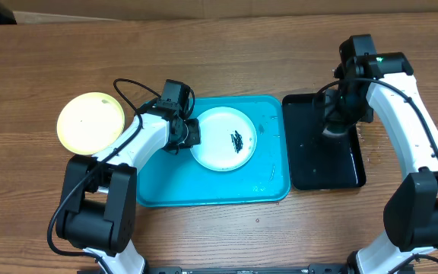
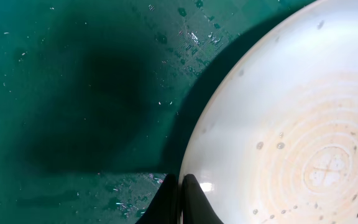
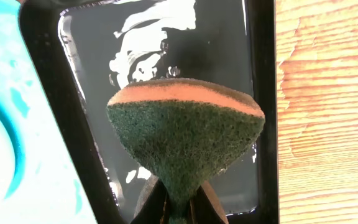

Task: Clean dirty plates on tray and stack at the side
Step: 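Lower the right gripper into the black tray and grasp the green sponge, then move the sponge over the white plate and scrub it with the right gripper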

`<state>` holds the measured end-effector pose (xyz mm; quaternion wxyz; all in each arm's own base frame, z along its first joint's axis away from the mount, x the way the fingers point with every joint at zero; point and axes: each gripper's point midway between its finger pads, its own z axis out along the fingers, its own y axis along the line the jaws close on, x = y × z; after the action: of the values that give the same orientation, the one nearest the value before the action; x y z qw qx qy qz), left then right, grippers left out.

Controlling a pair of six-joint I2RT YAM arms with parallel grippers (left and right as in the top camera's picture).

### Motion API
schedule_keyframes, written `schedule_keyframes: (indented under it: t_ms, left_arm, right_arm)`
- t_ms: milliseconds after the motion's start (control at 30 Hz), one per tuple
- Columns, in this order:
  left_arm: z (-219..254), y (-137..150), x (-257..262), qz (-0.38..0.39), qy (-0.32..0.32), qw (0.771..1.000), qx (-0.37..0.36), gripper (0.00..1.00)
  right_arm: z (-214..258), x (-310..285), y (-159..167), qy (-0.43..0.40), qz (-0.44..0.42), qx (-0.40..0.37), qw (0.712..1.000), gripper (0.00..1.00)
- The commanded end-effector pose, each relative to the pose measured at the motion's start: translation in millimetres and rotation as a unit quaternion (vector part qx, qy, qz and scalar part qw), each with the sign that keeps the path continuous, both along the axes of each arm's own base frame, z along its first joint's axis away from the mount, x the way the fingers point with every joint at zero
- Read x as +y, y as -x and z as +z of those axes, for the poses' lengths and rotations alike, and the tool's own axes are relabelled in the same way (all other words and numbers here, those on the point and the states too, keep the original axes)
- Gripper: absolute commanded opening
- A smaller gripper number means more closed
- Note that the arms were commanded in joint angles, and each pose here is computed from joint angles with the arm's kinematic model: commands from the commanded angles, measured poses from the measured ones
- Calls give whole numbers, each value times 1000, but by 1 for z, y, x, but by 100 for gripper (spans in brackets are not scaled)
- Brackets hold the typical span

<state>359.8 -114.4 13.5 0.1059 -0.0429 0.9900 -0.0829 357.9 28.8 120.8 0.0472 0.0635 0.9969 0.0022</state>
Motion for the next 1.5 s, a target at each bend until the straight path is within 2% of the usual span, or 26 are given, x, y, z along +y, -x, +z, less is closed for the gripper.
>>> schedule_keyframes:
  t_ms: [0,267,533,667,833,933,1067,1167,1467]
  left_arm:
    - [-5,7,2,6,3,1000,11,4]
    - [-4,6,3,7,3,1000,10,4]
    - [-4,6,3,8,5,1000,10,4]
    - [-4,6,3,8,5,1000,10,4]
    - [-4,5,2,8,5,1000,7,4]
    - [-4,5,2,8,5,1000,7,4]
    - [-4,4,2,8,6,1000,7,4]
    - [-4,4,2,8,6,1000,7,4]
    - [-4,5,2,8,6,1000,7,4]
  right_arm:
    - [-5,1,5,-3,-7,3,1000,4]
    - [-39,0,12,-3,-8,10,1000,4]
    - [-7,6,-7,-18,-1,-21,1000,4]
    - [28,31,-21,-87,10,-51,995,4]
    - [68,87,-32,-216,56,-86,971,4]
    - [73,117,-30,-244,90,-92,961,4]
    - [75,159,-21,-242,146,-100,954,4]
    - [70,183,-14,-208,175,-108,956,4]
    - [28,220,-1,-76,172,-126,974,4]
